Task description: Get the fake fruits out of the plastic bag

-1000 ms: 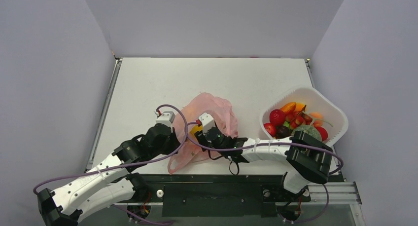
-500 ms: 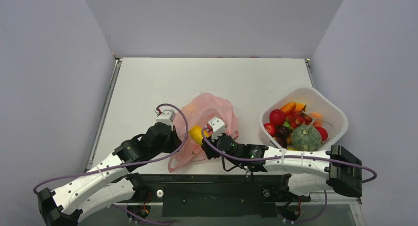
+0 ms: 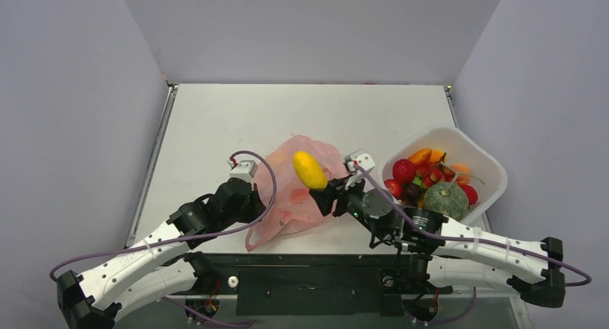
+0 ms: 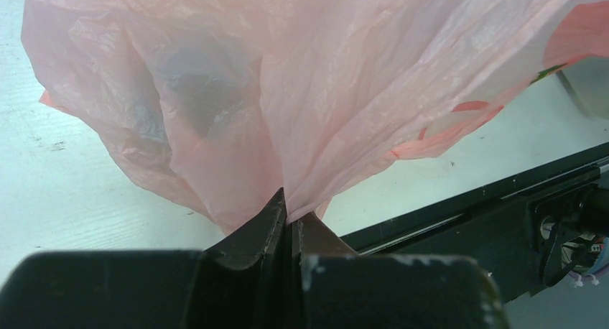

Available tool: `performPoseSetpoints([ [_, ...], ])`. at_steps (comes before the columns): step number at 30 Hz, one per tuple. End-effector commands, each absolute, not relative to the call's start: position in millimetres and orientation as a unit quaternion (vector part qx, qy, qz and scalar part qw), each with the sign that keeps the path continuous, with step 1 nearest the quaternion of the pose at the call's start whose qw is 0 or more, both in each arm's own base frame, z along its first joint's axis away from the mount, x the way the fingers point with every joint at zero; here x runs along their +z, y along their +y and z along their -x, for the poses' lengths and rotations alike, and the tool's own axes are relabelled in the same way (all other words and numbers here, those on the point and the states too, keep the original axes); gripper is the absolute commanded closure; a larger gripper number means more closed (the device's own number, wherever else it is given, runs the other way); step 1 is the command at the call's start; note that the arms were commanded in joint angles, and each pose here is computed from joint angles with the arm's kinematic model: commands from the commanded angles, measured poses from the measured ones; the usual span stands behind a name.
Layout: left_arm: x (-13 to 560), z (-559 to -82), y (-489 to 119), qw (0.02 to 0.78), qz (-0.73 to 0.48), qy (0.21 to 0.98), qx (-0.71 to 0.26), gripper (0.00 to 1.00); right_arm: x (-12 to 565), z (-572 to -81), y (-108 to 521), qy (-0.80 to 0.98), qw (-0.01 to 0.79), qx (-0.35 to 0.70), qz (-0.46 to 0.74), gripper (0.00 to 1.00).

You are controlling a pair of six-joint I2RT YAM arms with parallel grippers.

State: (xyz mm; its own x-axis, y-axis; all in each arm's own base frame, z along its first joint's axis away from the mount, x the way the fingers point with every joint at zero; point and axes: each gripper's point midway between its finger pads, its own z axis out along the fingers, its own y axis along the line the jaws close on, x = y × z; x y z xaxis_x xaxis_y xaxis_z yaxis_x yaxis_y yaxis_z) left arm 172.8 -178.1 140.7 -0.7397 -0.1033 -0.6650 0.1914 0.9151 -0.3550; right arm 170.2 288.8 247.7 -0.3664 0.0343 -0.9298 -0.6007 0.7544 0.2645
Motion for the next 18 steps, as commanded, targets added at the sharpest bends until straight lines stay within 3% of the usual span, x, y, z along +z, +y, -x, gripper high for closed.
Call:
performPoseSetpoints([
  [1,165,-181,-193,0.374,-0.014,0.895,-0.241,1.0,297,-175,248,0.757,0.571,0.299,0.109,1.0],
  [6,165,-183,-199,0.369,-0.017,0.897,-0.242,1.0,318,-182,187,0.759,0.598,0.258,0.029,1.0],
  [10,165,-186,-200,0.369,-0.02,0.899,-0.236,1.0,310,-200,124,0.771,0.617,0.146,-0.058,1.0],
  [18,166,-189,-209,0.321,-0.001,0.921,-0.22,1.0,270,-235,32,0.841,0.517,-0.03,-0.16,1.0],
])
